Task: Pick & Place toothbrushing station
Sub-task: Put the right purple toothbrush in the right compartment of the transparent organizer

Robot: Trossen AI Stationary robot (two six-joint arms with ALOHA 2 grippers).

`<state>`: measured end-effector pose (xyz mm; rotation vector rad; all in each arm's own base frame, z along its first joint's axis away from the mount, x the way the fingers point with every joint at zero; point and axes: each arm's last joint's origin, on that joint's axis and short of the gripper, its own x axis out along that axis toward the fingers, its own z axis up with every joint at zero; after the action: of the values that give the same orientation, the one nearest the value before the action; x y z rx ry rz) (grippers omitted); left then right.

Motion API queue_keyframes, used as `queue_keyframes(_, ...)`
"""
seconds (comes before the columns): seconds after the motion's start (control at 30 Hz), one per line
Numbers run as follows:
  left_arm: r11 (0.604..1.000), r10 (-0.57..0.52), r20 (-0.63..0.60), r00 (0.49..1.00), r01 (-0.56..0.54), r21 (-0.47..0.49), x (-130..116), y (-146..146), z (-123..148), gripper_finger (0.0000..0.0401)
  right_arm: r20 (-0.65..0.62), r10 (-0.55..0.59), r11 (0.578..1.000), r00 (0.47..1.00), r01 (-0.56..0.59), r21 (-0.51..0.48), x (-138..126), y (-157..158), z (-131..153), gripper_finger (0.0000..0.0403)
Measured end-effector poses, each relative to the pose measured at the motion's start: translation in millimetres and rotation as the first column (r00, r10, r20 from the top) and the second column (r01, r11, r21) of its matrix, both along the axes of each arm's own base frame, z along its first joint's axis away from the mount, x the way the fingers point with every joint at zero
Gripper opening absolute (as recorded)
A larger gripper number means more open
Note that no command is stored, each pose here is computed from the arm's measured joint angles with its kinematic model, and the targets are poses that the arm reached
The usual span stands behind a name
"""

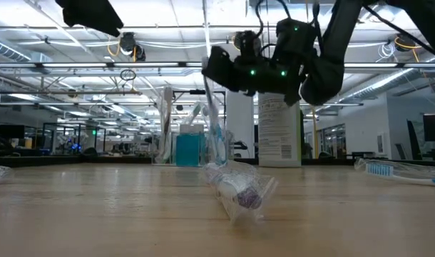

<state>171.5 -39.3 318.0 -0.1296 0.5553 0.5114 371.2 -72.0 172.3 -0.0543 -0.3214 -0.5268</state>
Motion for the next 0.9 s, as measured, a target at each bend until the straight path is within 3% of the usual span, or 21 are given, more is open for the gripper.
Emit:
queue_keyframes(0.17,0.999,0.027,-0.007,1.0,-0.027,0.034,-4,-2,-1,0.0184,-0.04,-0.085,0.995,0.996,0.087,0.057,1,-5,-16,0.0006)
queue_keyframes(0.3,0.999,0.019,-0.004,1.0,-0.019,0.039,-4,-4,-1,0.0184,-0.098,-0.074,0.992,0.992,0.083,0.093,3,-3,-23,0.0006)
queue_keyframes(0.5,0.998,0.023,0.004,1.0,-0.023,0.052,-5,-6,-1,0.0184,-0.118,-0.14,0.963,0.983,0.163,0.215,4,4,-31,0.0006)
queue_keyframes(0.73,1.0,0.014,0.013,1.0,-0.015,0.026,-5,-9,-1,0.0184,-0.247,-0.178,0.957,0.953,0.226,0.18,4,9,-41,0.0009)
queue_keyframes(0.9,0.999,-0.019,0.012,1.0,0.019,-0.034,-6,-12,-2,0.0184,-0.305,-0.181,0.956,0.935,0.24,0.169,4,9,-46,0.0034)
